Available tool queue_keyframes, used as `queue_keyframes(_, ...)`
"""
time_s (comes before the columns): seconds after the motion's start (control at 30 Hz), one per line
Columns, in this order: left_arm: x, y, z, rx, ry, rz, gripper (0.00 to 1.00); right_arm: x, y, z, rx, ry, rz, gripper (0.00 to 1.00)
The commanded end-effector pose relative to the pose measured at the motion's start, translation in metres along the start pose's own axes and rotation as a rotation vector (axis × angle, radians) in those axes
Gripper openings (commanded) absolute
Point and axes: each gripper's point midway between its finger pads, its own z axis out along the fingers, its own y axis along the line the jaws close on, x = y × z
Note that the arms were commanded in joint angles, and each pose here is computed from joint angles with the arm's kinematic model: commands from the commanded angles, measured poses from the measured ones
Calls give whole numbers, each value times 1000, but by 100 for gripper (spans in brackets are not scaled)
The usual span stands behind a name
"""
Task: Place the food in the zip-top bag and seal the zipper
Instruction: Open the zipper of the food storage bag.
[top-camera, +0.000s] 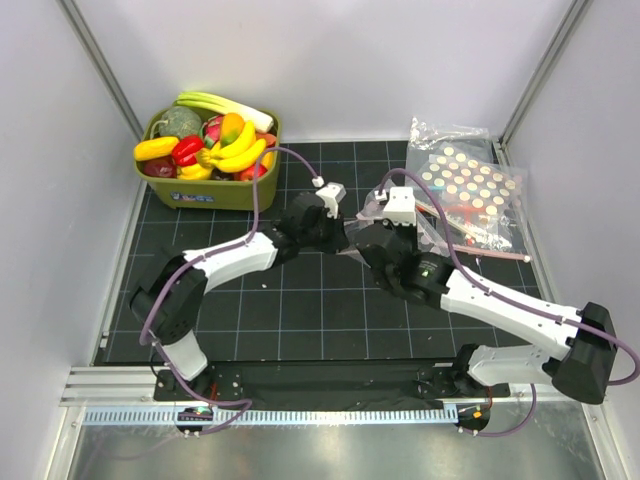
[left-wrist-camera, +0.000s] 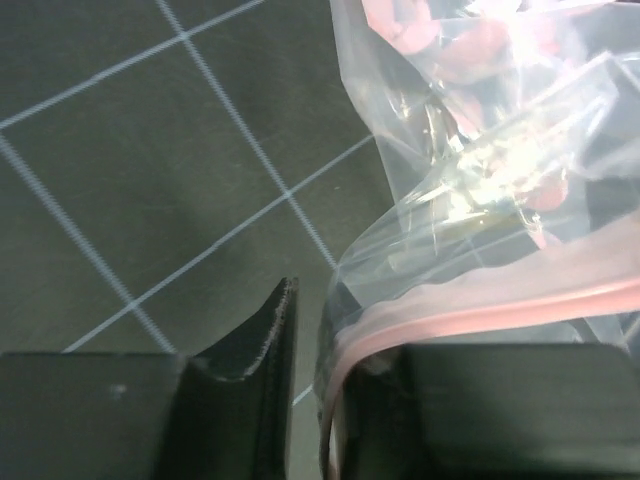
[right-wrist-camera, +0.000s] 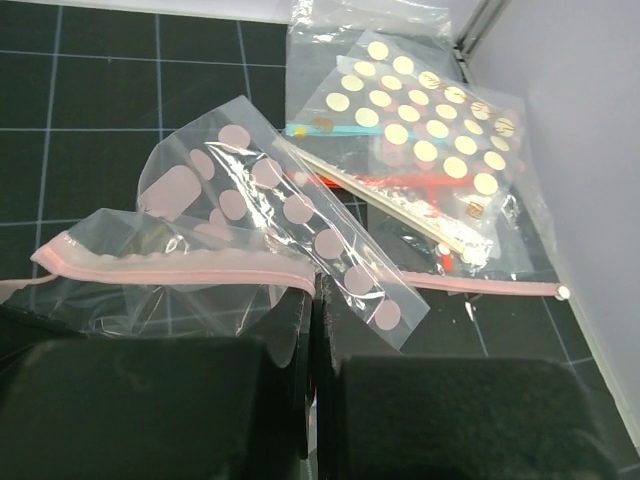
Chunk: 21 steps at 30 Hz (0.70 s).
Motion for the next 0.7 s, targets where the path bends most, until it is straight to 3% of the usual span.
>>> queue_keyframes(0.0, -3, 24, -19, -105, -25, 26, 25, -19, 1, 1, -48, -40, 119, 1)
queue_keyframes(0.07, -7, 23, -22, -99, -40, 40, 32, -15, 7, 3, -51, -28, 103, 1)
queue_keyframes(0.1, -7, 21, -23, -91, -41, 52, 44, -13, 10, 4, -51, -22, 106, 1)
queue_keyframes(0.13, -9, 19, -25, -92, -51, 66, 49, -12, 14, 4, -57, -12, 100, 1)
queue_keyframes(0.37, -24, 9, -49, -86, -163, 123, 62, 11, 48, 19, -56, 57, 54, 1)
queue_keyframes(0.43, -32, 4, -57, -70, -213, 136, 81, 16, 57, 23, -68, 71, 45, 1)
queue_keyframes(0.5, -36, 1, -69, -56, -251, 153, 94, 19, 60, 24, -67, 79, 39, 1)
queue_keyframes(0.67, -43, 9, -90, -107, -324, 147, 95, 17, 51, 25, -43, 74, 61, 1)
